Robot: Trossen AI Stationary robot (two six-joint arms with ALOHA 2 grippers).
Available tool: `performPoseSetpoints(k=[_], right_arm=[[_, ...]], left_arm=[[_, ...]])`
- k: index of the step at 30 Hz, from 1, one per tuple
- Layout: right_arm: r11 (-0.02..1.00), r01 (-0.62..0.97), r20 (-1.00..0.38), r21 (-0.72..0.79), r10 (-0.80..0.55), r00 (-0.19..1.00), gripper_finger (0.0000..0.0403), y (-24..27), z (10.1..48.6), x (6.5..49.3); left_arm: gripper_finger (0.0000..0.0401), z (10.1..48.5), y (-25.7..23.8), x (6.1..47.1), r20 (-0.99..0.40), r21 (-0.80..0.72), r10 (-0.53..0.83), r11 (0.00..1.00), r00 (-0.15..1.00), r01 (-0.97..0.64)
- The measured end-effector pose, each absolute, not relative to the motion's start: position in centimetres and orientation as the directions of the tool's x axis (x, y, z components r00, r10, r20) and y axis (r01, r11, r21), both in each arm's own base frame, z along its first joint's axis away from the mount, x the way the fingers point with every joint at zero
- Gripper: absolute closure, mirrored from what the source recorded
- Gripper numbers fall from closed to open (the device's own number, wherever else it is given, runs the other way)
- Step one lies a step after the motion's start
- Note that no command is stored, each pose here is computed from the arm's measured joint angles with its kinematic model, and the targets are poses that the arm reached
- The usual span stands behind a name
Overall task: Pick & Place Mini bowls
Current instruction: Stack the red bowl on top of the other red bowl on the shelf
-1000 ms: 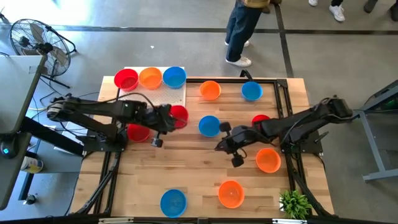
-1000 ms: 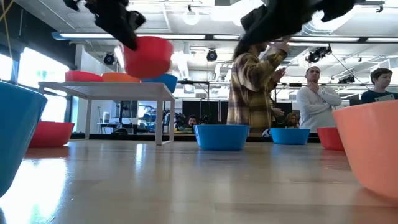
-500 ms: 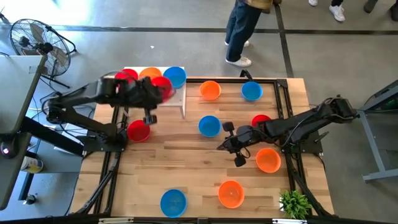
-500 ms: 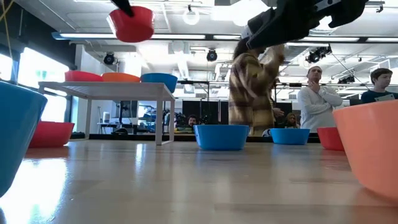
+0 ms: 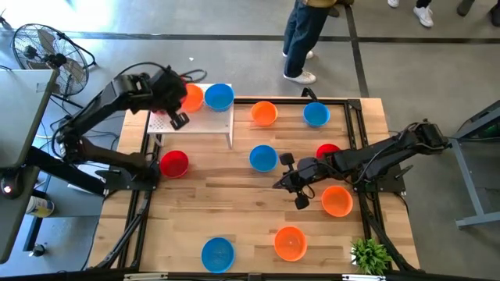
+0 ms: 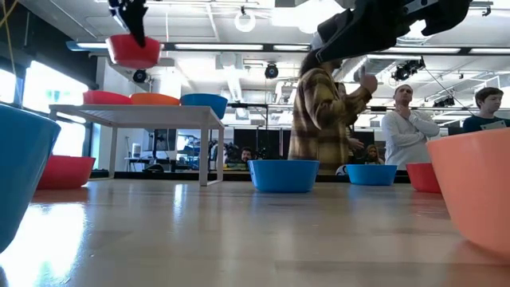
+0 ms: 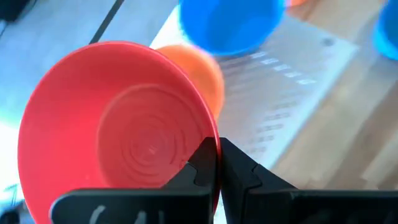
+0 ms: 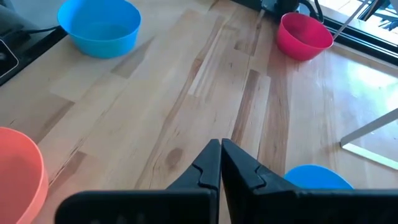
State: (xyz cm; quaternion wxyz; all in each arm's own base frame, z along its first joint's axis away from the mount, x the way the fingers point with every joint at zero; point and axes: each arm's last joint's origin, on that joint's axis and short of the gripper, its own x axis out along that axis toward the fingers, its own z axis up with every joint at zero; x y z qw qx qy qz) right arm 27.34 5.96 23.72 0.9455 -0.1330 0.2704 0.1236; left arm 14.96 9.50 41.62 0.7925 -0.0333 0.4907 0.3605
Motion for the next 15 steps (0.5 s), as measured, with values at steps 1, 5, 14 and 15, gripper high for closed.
performPoseSetpoints(k=[1,5,14,15], right_arm=[[0.934,-0.306,-0.544,-0.185,0.162,0.823,0.0401,6.0,23.7,27.3],[0.934,-0.305,-0.544,-0.185,0.162,0.823,0.0402,6.0,23.7,27.3],[0.934,-0.306,-0.544,-0.185,0.162,0.823,0.0402,6.0,23.7,27.3],[0.934,-0.306,-0.544,-0.185,0.162,0.823,0.0401,6.0,23.7,27.3]], left_arm=[[0.0401,41.6,9.9,14.7,-0.805,0.302,0.542,0.723,0.24,-0.621],[0.0401,41.3,11.3,13.8,-0.826,0.292,0.534,0.68,0.181,-0.673],[0.0401,40.1,14.5,13.2,-0.88,0.246,0.466,0.61,0.09,-0.753],[0.0401,40.0,14.8,13.0,-0.881,0.246,0.465,0.599,0.081,-0.762]])
